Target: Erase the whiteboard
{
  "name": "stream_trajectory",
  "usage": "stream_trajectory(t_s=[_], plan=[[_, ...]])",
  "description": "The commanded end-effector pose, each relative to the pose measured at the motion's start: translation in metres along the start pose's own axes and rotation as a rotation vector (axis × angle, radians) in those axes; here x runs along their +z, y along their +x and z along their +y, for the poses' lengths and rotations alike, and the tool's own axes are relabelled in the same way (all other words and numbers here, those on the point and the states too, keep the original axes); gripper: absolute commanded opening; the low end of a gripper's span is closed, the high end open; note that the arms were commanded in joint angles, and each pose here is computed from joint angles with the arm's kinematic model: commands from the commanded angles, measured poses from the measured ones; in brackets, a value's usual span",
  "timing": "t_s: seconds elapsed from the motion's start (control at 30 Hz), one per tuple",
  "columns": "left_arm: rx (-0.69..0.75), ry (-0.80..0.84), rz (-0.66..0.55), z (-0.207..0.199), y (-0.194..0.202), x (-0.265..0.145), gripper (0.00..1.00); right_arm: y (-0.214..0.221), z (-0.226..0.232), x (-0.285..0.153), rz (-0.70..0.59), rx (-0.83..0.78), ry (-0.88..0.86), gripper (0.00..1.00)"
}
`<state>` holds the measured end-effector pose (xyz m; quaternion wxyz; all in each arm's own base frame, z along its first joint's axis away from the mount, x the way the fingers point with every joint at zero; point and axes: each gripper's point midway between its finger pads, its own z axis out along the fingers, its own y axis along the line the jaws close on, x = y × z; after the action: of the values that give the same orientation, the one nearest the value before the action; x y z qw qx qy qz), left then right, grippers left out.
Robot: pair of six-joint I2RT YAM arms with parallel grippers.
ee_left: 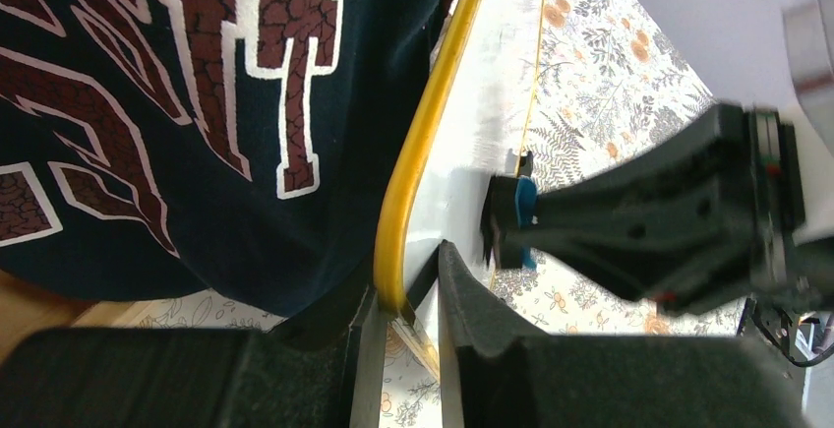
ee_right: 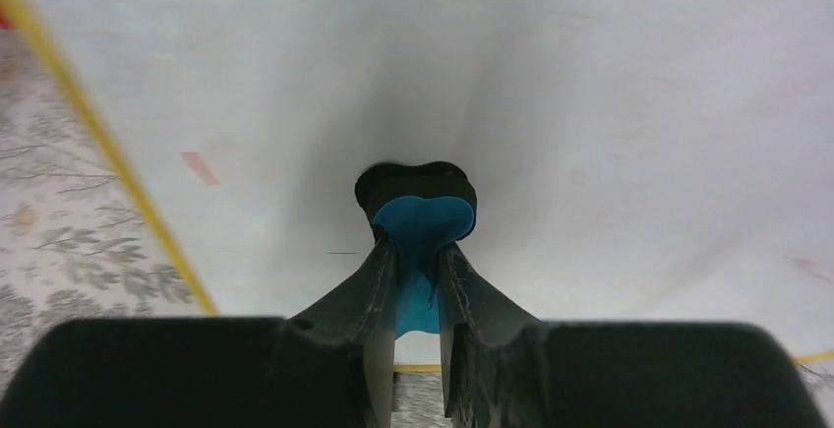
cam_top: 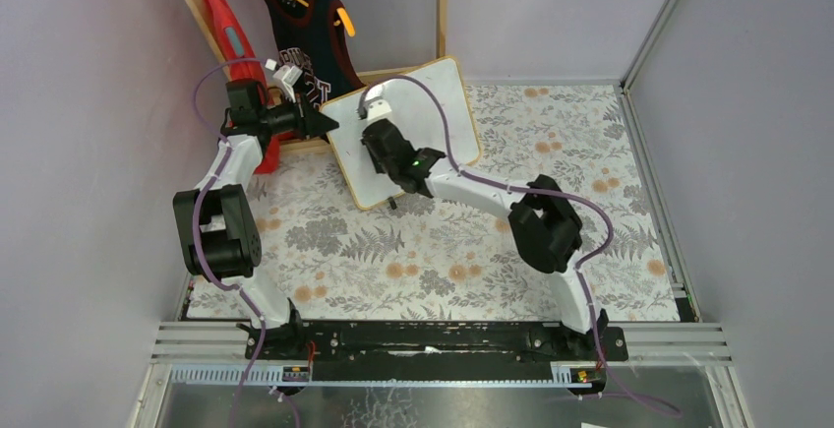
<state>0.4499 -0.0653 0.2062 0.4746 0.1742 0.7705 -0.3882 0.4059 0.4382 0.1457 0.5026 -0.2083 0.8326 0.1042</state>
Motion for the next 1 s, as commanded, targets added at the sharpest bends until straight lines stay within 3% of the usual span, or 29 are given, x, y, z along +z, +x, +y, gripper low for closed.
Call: stream_trajectory(t_s=[0.0, 0.2, 0.6, 0.97], plan=[[0.025, -0.1, 0.08, 0.024, 0.034, 0.002, 0.0, -0.011, -0.082, 0.001, -0.017, 0.069, 0.161, 0.0], [0.018, -0.099, 0.084, 0.024, 0.037, 0.003, 0.0, -0.012, -0.059, 0.004, -0.013, 0.115, 0.067, 0.0], [0.023, -0.098, 0.084, 0.022, 0.036, 0.004, 0.0, -0.016, 0.061, 0.009, -0.021, 0.02, -0.103, 0.0], [0.025, -0.096, 0.086, 0.021, 0.036, 0.005, 0.0, -0.036, 0.082, 0.006, -0.074, -0.016, -0.171, 0.0]])
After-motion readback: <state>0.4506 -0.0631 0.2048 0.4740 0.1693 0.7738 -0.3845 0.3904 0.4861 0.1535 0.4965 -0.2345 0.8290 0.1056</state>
